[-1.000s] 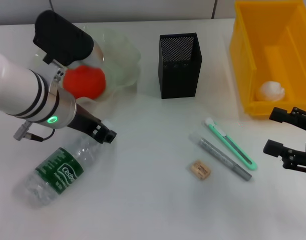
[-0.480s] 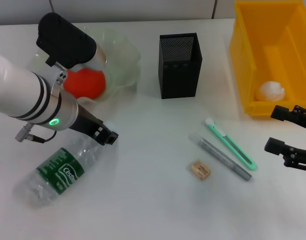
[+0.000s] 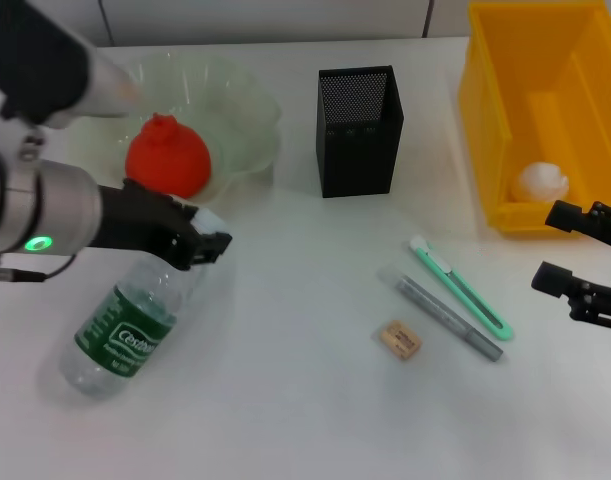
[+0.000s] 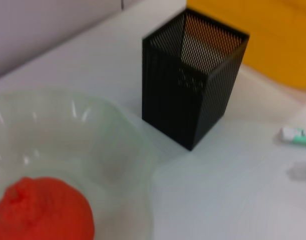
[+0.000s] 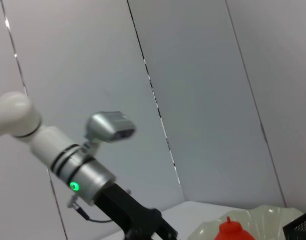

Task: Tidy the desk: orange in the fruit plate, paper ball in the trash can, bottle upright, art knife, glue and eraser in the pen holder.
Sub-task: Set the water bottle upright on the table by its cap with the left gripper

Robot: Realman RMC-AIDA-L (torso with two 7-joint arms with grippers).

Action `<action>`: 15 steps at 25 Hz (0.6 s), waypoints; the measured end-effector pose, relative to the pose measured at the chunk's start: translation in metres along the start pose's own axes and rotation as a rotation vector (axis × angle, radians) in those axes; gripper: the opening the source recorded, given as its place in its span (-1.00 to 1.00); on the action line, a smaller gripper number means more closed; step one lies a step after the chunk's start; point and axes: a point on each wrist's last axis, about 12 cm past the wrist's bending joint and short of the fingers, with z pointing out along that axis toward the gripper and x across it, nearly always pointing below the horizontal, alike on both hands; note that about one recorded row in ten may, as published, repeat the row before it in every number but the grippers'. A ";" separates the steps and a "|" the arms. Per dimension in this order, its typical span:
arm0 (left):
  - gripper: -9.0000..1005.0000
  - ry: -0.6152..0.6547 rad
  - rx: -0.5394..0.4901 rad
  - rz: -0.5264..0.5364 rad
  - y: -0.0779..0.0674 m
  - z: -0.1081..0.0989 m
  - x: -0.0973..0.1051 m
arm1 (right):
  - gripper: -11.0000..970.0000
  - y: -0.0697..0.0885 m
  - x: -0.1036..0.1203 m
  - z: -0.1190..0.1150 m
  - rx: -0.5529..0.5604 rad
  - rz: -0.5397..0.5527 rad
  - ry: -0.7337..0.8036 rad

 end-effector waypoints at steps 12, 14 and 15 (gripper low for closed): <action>-0.13 -0.331 0.075 -0.015 0.005 -0.055 0.039 | 0.72 -0.008 -0.009 0.009 0.006 0.004 -0.039; -0.13 -0.376 0.079 -0.020 0.006 -0.060 0.046 | 0.72 -0.009 -0.011 0.011 -0.001 0.007 -0.042; -0.13 -0.399 0.084 -0.022 0.007 -0.061 0.049 | 0.72 -0.009 -0.012 0.012 -0.006 0.008 -0.044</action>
